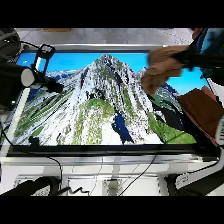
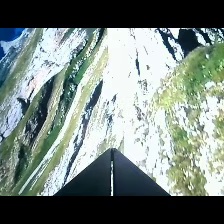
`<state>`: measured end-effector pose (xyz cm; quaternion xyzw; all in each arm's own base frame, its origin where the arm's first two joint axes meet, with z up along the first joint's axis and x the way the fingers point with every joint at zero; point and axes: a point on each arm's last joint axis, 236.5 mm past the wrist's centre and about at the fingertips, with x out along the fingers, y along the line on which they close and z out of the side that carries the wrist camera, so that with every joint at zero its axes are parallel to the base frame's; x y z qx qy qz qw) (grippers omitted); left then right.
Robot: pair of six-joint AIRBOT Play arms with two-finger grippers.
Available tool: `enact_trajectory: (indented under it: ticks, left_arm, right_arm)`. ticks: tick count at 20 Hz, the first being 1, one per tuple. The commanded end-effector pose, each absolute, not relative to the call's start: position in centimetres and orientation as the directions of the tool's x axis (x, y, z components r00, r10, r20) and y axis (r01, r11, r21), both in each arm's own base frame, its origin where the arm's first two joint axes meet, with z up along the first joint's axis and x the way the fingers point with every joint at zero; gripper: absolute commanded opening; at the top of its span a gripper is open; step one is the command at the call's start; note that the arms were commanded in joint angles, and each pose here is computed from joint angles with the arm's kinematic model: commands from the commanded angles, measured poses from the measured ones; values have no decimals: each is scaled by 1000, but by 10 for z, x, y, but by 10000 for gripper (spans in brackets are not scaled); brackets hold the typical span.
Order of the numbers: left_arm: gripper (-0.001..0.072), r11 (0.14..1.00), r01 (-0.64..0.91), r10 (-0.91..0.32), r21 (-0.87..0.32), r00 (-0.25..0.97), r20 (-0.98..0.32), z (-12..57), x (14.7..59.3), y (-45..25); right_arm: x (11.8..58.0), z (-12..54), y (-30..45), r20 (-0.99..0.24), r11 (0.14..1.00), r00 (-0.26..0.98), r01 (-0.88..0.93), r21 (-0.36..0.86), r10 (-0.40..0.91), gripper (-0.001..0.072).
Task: Fold the clothes and pants, and hang the long-sleeved shirts on hangers.
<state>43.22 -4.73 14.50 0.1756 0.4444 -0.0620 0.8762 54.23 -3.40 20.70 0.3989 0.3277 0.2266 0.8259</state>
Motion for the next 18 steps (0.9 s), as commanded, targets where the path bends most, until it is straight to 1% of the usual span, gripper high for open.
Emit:
enact_trajectory:
  ticks: [1, 2, 3, 5, 7, 8, 9, 10, 12, 13, 14, 15, 16, 17, 18]
  left_arm:
    - [20, 935, 245, 59, 256, 604, -795, 156, 424, -39]
    - [20, 935, 245, 61, 255, 599, -798, 156, 422, -38]
    - [19, 935, 246, 63, 255, 593, -803, 155, 420, -38]
    - [19, 935, 246, 64, 254, 589, -806, 154, 420, -37]
    - [19, 936, 245, 63, 253, 590, -805, 154, 420, -38]
    - [19, 937, 243, 63, 252, 590, -805, 154, 420, -38]
    - [20, 937, 243, 63, 251, 589, -806, 154, 420, -38]
    - [19, 938, 244, 60, 248, 589, -806, 154, 420, -38]
    - [19, 937, 244, 60, 248, 589, -806, 154, 420, -38]
    - [20, 937, 244, 60, 249, 589, -806, 154, 420, -38]
    - [19, 937, 244, 60, 249, 589, -806, 154, 420, -38]
    - [20, 937, 244, 60, 249, 589, -806, 154, 420, -38]
    - [20, 937, 245, 61, 249, 588, -806, 153, 420, -38]
    - [20, 937, 245, 61, 249, 588, -806, 153, 420, -38]
    - [20, 937, 245, 61, 249, 588, -806, 153, 420, -38]
  right_arm:
    - [495, 222, -165, -450, 652, 809, 113, 750, 378, 30]
    - [479, 215, -199, -496, 662, 817, 198, 723, 296, 30]
    - [459, 204, -230, -551, 654, 803, 293, 697, 228, 30]
    - [411, 172, -274, -686, 605, 714, 488, 629, 138, 30]
    - [359, 143, -302, -808, 544, 582, 652, 528, 86, 30]
    - [331, 131, -315, -862, 494, 504, 736, 463, 56, 30]
    - [306, 122, -324, -902, 456, 430, 797, 396, 33, 30]
    - [280, 115, -330, -938, 437, 346, 841, 319, 19, 30]
    - [231, 99, -330, -989, 401, 146, 904, 146, 29, 30]
    - [215, 92, -332, -997, 386, 76, 919, 79, 25, 31]
    - [210, 87, -332, -998, 380, 52, 923, 60, 31, 50]
    - [209, 82, -330, -998, 379, 45, 923, 58, 44, 212]
    - [209, 79, -328, -998, 380, 40, 923, 57, 53, 560]
    - [211, 79, -326, -997, 391, 45, 918, 64, 58, 692]
    - [214, 79, -326, -997, 399, 50, 914, 68, 55, 694]
